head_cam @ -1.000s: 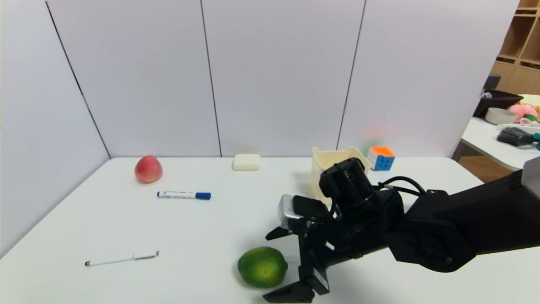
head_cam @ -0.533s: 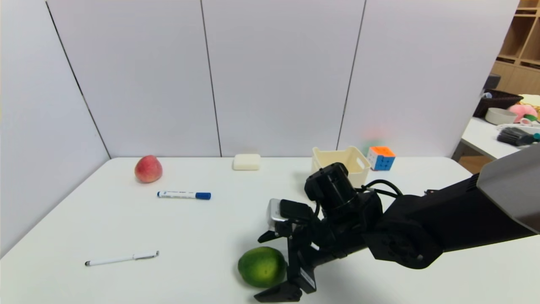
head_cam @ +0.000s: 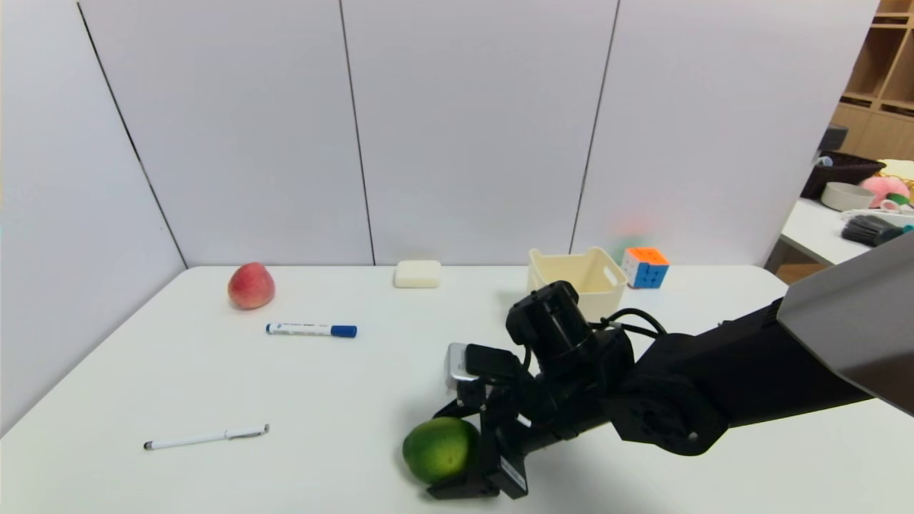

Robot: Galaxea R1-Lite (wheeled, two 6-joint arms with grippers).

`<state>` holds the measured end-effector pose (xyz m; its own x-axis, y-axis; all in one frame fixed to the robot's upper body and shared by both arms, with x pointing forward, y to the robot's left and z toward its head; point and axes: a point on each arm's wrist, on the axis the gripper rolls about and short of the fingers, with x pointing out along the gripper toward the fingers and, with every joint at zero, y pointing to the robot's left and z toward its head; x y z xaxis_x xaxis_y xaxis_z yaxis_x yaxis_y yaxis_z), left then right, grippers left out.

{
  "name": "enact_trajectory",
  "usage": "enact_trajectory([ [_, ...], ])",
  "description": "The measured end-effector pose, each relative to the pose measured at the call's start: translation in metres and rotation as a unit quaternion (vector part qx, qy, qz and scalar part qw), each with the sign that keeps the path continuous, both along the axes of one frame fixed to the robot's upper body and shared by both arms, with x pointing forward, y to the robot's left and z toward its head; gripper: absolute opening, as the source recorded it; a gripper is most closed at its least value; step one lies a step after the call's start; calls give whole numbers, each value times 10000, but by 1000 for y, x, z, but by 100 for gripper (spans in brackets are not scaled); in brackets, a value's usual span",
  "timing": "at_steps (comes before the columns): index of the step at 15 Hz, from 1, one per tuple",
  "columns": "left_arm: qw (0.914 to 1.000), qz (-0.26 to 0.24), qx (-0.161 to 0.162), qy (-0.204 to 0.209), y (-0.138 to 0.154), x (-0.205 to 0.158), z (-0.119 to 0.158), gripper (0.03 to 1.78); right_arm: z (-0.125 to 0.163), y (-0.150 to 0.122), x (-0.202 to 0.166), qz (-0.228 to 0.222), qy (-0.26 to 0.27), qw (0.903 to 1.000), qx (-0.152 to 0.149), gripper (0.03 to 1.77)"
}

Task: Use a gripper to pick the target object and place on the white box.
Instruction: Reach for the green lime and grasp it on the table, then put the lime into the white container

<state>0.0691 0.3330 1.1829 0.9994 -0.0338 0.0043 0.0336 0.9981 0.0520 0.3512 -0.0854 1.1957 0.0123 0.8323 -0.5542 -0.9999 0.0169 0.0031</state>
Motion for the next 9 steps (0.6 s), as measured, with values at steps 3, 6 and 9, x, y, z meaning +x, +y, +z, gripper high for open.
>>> enact_trajectory([
  [3, 10000, 2, 0, 0, 0, 0, 0, 169, -2, 1, 2, -13, -8, 10000, -10, 105],
  [6, 10000, 1, 2, 2, 0, 0, 0, 169, -1, 0, 2, -30, -9, 10000, -13, 103],
  [9, 10000, 2, 0, 2, 0, 0, 0, 169, 15, -11, 6, -209, -100, 9997, 88, 103],
])
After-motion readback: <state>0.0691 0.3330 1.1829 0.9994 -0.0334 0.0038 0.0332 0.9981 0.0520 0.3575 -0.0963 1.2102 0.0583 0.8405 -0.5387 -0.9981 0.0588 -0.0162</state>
